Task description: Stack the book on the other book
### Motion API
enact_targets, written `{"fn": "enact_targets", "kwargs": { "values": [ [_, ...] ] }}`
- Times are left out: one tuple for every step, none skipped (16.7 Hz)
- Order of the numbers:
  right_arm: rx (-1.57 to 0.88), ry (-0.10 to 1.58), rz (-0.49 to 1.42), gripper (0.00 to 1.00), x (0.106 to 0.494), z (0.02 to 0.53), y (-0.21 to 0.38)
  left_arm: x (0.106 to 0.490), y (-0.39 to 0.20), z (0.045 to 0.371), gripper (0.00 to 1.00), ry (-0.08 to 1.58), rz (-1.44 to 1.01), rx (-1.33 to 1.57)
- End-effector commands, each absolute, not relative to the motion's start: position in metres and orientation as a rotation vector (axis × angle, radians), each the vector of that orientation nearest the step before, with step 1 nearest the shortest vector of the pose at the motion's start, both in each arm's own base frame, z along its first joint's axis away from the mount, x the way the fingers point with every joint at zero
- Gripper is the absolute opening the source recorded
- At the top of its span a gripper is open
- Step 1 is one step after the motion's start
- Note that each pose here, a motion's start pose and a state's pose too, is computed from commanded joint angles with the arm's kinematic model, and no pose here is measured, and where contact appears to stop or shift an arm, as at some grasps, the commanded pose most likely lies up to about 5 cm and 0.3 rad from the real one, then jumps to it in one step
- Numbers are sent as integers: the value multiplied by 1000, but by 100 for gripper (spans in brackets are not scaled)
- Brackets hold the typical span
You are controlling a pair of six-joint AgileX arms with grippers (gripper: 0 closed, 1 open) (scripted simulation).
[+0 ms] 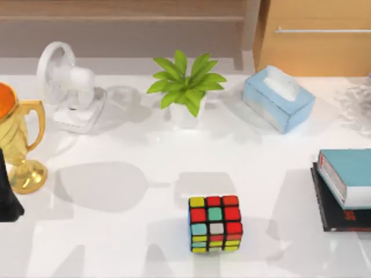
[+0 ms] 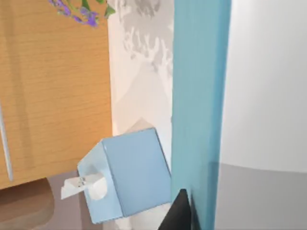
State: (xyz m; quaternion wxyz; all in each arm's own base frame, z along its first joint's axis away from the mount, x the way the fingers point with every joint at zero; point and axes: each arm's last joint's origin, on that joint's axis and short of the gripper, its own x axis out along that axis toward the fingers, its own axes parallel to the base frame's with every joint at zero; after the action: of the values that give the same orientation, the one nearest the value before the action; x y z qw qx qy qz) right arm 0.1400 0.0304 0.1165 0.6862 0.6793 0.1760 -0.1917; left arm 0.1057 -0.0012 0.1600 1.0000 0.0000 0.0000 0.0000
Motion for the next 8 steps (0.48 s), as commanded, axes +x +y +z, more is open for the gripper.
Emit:
{"fn": "enact_targets", "kwargs": {
  "values": [
    [1521, 394, -429, 60, 140, 116, 30, 106, -1, 160, 100, 0, 0, 0],
    [1521, 394, -429, 68, 140, 116, 30, 106, -1, 160, 100, 0, 0, 0],
    [1521, 394, -429, 75, 140, 116, 30, 106, -1, 160, 100, 0, 0, 0],
    [1521, 394, -429, 83, 140, 116, 30, 106, -1, 160, 100, 0, 0, 0],
    [1521, 394, -429, 90, 140, 116, 30, 106, -1, 160, 100, 0, 0, 0],
    [1521, 394, -429, 98, 140, 116, 30, 106, -1, 160, 100, 0, 0, 0],
    [1521, 394, -429, 100, 140, 116, 30, 106, -1, 160, 100, 0, 0, 0],
    [1521, 394, -429, 100, 140, 116, 30, 106, -1, 160, 100, 0, 0, 0]
  ]
}}
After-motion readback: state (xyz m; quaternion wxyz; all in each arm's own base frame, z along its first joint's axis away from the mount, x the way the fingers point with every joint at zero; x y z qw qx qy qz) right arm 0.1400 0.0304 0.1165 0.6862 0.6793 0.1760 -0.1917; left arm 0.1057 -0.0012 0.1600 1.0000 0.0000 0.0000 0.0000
